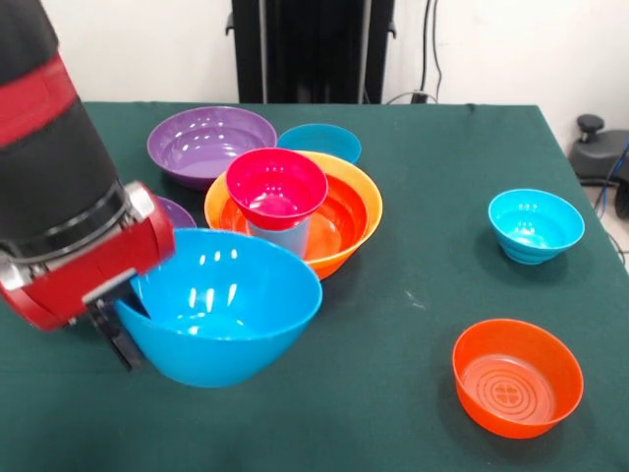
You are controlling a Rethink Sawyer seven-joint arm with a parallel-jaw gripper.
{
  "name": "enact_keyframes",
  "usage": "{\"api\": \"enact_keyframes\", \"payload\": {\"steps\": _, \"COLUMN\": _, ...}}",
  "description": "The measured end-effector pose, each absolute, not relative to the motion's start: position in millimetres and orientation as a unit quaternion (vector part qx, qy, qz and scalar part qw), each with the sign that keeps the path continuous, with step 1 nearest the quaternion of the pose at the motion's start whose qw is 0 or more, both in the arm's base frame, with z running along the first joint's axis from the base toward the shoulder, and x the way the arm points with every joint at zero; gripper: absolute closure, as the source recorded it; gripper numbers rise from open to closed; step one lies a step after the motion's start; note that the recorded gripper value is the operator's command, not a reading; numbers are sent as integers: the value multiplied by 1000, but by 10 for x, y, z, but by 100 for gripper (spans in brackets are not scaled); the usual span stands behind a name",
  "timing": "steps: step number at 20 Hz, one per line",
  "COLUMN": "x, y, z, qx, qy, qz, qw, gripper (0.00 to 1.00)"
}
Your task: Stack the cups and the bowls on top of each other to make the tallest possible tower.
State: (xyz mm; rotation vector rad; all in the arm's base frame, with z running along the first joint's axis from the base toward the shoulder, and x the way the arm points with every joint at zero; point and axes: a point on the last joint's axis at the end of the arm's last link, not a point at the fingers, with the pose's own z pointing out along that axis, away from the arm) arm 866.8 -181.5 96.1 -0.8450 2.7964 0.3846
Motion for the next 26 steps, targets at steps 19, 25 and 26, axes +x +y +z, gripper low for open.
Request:
{"api": "enact_keyframes", "payload": {"steps": 19, "x": 8275, "y": -1555, "z": 1773, "qx": -335, "qy": 927, "qz": 157, "qw": 66, "gripper": 100}}
{"api": "enact_keyframes", "payload": {"steps": 25, "x": 8014, "y": -1468, "z": 1814, "qx": -352, "qy": 920, "qz": 168, "qw": 41, "gripper": 100}}
{"api": "enact_keyframes", "payload": {"steps": 26, "x": 7978, "y": -1457, "z": 1815, "qx": -354, "qy": 919, "qz": 170, "qw": 38, "gripper": 100}}
